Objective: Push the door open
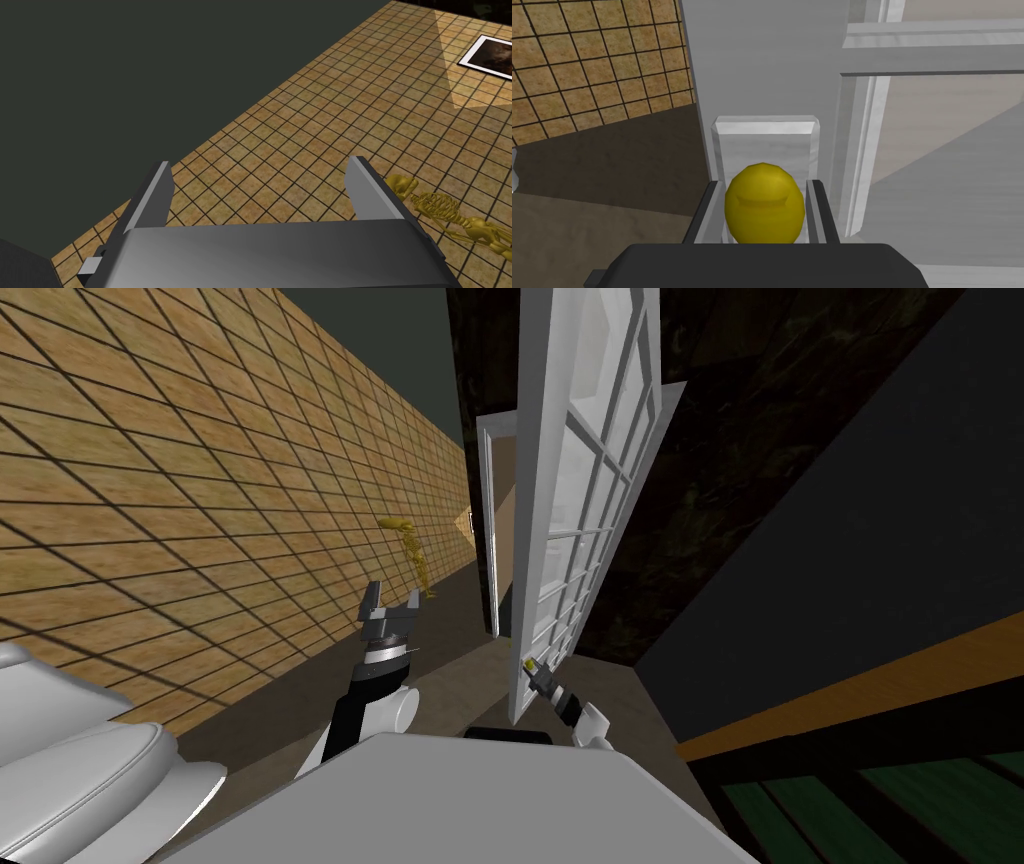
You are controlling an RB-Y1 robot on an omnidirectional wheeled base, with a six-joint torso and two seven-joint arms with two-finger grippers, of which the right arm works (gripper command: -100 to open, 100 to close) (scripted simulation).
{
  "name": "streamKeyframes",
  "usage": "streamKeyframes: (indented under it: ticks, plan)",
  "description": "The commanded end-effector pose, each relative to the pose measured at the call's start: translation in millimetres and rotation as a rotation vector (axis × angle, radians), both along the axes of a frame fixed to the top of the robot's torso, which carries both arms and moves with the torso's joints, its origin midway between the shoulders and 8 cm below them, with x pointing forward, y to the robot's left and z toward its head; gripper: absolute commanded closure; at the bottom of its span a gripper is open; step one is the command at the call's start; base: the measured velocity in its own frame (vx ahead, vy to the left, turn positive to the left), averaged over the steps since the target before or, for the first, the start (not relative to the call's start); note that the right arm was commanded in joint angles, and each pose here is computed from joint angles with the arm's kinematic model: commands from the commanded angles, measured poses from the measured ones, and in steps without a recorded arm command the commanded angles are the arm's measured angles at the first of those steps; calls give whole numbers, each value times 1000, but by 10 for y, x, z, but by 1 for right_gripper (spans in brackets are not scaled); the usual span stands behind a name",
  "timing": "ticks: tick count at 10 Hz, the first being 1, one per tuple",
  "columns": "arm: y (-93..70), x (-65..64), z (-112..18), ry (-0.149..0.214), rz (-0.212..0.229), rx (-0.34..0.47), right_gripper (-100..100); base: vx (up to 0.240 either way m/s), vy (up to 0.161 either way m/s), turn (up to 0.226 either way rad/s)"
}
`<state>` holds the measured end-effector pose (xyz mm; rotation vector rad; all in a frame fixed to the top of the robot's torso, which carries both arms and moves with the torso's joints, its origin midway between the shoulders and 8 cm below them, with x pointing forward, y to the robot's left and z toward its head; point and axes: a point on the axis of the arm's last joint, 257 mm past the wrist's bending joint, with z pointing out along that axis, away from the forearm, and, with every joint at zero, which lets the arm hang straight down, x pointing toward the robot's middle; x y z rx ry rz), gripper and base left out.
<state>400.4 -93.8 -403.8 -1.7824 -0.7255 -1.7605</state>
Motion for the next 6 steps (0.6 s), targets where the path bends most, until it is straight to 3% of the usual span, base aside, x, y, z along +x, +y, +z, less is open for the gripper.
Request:
streamKeyframes:
  ticks: [1,6]
  plan:
    - [-3,-41,3,-3,25,-5,100,-90,-168,52]
    - [91,-166,14,-6,93,-4,100,-81,-166,37]
